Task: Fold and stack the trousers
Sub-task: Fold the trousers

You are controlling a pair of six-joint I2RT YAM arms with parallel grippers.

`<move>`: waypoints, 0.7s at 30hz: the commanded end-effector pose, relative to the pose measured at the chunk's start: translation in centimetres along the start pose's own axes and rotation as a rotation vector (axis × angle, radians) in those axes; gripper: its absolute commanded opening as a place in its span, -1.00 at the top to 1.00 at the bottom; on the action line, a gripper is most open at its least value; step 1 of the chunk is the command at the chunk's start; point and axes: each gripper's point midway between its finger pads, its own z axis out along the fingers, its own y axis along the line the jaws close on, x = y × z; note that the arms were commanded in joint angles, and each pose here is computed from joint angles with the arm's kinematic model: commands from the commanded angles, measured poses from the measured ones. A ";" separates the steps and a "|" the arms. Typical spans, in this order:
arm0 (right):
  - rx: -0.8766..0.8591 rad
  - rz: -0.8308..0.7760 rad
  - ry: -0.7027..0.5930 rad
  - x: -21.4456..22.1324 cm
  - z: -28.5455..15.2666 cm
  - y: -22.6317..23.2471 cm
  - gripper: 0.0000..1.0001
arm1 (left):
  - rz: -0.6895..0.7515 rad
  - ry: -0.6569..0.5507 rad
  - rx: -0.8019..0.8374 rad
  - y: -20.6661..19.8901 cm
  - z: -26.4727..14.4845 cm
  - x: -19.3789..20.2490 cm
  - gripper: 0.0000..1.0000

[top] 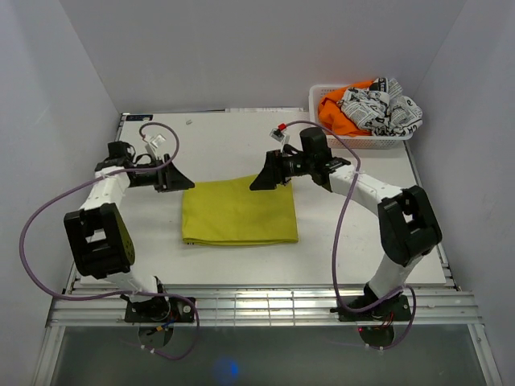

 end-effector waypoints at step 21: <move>0.092 0.139 0.004 -1.6 -2.0 -12.4 -0.70 | -0.160 0.074 0.007 9.1 7.4 -3.0 -0.04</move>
